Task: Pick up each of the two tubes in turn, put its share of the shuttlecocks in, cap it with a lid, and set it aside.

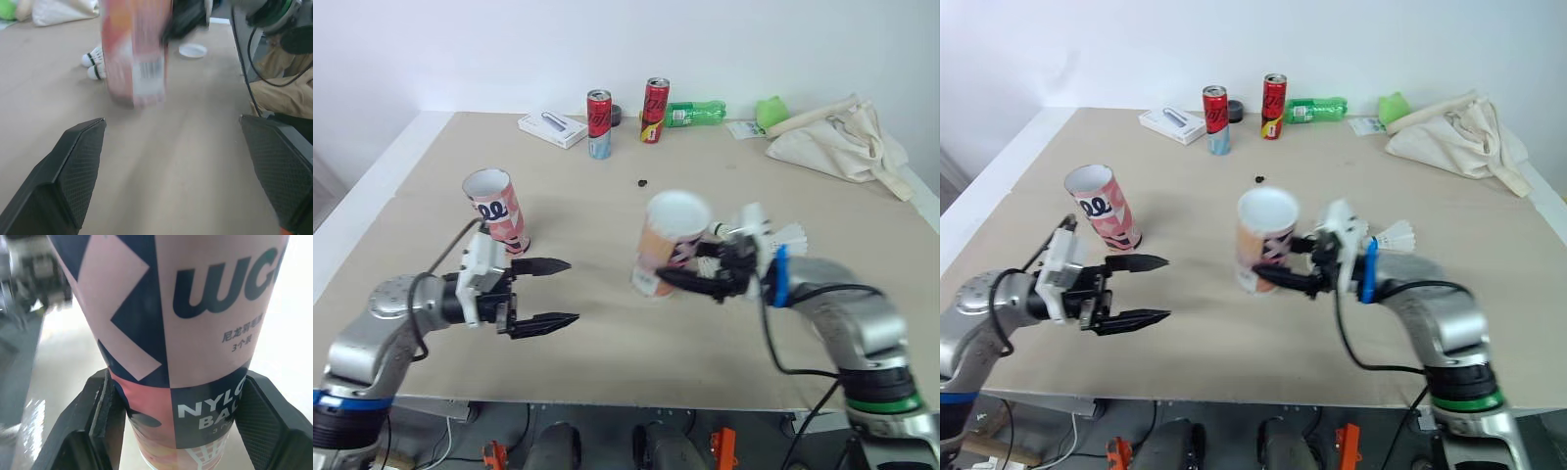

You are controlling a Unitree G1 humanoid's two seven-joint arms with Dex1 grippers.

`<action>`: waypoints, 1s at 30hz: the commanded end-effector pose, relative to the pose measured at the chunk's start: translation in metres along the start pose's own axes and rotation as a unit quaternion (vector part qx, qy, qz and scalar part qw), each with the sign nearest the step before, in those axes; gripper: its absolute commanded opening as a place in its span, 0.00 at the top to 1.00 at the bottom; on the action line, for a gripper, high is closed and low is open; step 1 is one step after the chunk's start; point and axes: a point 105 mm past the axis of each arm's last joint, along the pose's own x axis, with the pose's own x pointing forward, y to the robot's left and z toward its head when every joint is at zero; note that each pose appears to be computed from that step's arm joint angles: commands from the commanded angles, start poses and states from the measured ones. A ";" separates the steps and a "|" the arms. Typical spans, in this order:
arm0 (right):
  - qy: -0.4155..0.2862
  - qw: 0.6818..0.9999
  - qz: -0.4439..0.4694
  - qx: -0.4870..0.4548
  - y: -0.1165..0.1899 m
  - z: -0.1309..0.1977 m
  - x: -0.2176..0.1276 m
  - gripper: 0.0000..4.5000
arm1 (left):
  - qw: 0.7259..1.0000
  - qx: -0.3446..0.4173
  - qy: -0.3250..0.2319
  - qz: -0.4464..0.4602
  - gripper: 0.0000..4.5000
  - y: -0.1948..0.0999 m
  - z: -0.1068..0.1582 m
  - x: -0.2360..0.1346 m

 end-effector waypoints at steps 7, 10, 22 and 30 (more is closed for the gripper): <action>-0.109 0.855 -0.507 0.016 -0.101 0.049 -0.196 0.32 | 0.999 0.036 0.000 -0.023 0.00 0.006 -0.004 0.016; -0.115 0.761 -0.636 0.059 -0.114 0.029 -0.257 0.32 | 0.999 0.041 -0.001 -0.032 0.00 0.008 -0.004 0.021; -0.053 0.662 -0.719 0.205 -0.129 -0.087 -0.288 0.32 | 0.998 0.042 0.000 -0.042 0.00 0.008 -0.014 0.025; 0.026 0.676 -0.709 0.199 -0.131 -0.110 -0.284 0.32 | 0.999 0.039 0.000 -0.035 0.00 0.007 -0.015 0.022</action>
